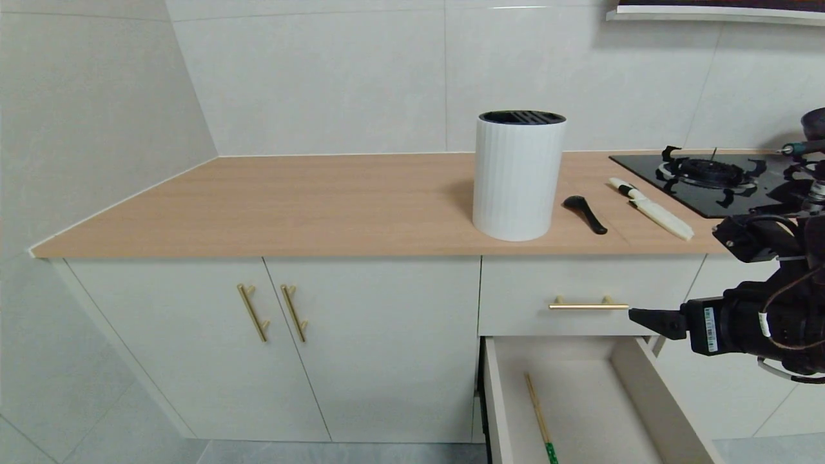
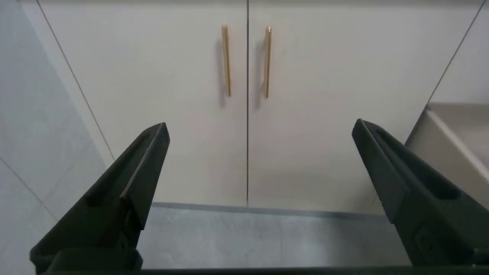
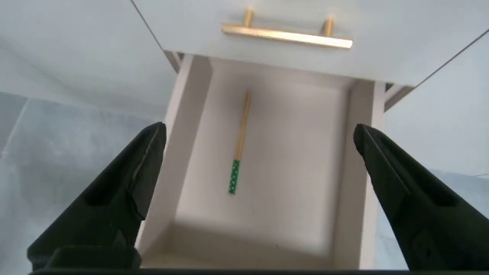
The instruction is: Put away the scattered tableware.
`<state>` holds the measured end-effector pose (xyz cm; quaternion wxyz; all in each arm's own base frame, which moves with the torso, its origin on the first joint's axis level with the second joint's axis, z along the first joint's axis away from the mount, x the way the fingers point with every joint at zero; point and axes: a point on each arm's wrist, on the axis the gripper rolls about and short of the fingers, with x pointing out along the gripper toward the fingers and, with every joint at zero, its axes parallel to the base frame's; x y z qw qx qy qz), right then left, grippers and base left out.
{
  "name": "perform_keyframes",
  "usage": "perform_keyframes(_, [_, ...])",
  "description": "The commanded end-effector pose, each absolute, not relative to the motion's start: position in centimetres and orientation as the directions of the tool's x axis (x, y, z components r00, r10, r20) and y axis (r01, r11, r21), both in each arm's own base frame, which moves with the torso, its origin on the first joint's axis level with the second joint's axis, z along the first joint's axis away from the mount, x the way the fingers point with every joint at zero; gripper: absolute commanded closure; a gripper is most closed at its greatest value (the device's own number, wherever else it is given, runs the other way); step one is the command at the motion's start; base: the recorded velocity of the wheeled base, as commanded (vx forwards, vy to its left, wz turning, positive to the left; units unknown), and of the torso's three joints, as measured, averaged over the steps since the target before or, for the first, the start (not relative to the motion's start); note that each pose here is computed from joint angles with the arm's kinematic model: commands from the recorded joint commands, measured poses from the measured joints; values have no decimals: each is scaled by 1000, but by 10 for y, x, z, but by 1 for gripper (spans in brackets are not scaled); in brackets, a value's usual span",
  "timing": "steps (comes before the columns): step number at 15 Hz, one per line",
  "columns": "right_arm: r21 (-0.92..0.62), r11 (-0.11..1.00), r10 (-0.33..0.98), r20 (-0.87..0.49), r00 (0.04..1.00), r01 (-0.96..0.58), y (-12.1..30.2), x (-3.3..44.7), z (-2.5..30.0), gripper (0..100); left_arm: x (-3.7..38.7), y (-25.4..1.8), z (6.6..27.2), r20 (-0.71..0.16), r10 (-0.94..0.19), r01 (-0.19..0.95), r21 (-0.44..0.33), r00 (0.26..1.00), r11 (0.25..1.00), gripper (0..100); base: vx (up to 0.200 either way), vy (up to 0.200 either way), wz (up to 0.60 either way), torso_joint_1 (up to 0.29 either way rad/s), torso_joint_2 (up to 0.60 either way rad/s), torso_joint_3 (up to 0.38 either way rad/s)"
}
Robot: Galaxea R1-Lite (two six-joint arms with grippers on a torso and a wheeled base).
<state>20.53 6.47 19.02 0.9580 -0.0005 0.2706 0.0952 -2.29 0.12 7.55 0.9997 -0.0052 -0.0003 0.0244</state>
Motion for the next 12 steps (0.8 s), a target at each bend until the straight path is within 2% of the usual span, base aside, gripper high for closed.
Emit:
perform_keyframes(1, [47,982,182,-525,831,-185,65,206,188,0,-23,1,75,0,49,-49,-11,999,999,0,0,0,0,203,-476,-276])
perform_keyframes(7, [21,978,186,-542,819,-208,67,210,182,0,-23,1,76,2,49,-49,-11,999,999,0,0,0,0,198,-467,-262])
perform_keyframes(12, [18,980,181,-476,861,-196,84,270,196,0,-23,1,75,0,49,-49,-11,999,999,0,0,0,0,33,-69,-38])
